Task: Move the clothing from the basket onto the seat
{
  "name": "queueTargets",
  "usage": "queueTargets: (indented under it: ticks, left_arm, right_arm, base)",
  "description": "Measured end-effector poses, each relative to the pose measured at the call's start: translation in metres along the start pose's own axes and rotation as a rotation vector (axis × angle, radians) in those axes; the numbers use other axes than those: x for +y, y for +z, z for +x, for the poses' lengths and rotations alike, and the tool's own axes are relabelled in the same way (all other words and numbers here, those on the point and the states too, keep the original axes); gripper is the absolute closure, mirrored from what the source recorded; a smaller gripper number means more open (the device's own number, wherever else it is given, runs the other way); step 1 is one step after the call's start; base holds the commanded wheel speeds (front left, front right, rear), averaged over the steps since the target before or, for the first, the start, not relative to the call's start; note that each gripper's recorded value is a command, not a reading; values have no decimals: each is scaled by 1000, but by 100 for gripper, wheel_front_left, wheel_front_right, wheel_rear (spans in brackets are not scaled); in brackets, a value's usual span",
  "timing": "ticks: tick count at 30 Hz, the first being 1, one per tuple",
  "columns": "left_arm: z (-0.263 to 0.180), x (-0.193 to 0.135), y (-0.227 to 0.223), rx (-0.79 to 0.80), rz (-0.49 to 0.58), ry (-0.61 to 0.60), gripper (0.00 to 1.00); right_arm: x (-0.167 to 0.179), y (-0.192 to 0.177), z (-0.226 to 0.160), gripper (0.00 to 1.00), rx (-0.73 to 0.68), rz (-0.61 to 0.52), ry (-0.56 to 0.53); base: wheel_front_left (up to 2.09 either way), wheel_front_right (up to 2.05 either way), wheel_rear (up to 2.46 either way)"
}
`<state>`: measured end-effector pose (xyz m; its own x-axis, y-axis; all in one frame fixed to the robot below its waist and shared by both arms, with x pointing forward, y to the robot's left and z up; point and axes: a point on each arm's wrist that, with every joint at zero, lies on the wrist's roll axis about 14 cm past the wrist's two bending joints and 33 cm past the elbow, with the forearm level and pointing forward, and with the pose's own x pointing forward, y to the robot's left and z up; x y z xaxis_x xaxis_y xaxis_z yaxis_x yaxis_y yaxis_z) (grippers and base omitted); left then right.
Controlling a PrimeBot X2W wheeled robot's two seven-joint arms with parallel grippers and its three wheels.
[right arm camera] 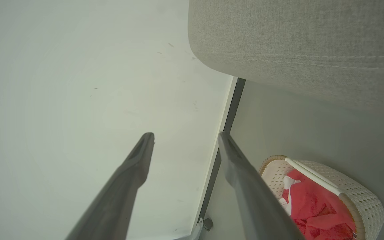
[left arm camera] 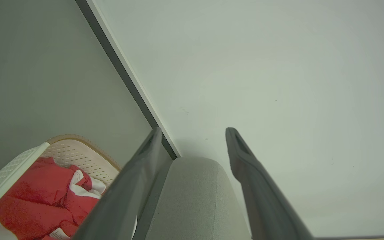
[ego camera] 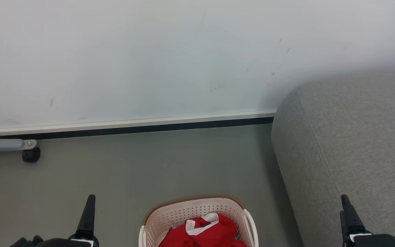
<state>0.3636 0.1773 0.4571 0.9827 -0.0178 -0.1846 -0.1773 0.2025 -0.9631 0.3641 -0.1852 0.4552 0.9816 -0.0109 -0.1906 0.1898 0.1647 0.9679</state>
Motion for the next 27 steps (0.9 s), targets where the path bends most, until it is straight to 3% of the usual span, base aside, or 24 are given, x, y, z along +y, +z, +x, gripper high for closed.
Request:
queueTargets:
  ticks: [27]
  left_arm:
    - [-8,-5,3,-14,541,0,0]
  right_arm:
    - [12,-18,-4,0,42,-480,36]
  base:
    - [0,0,0]
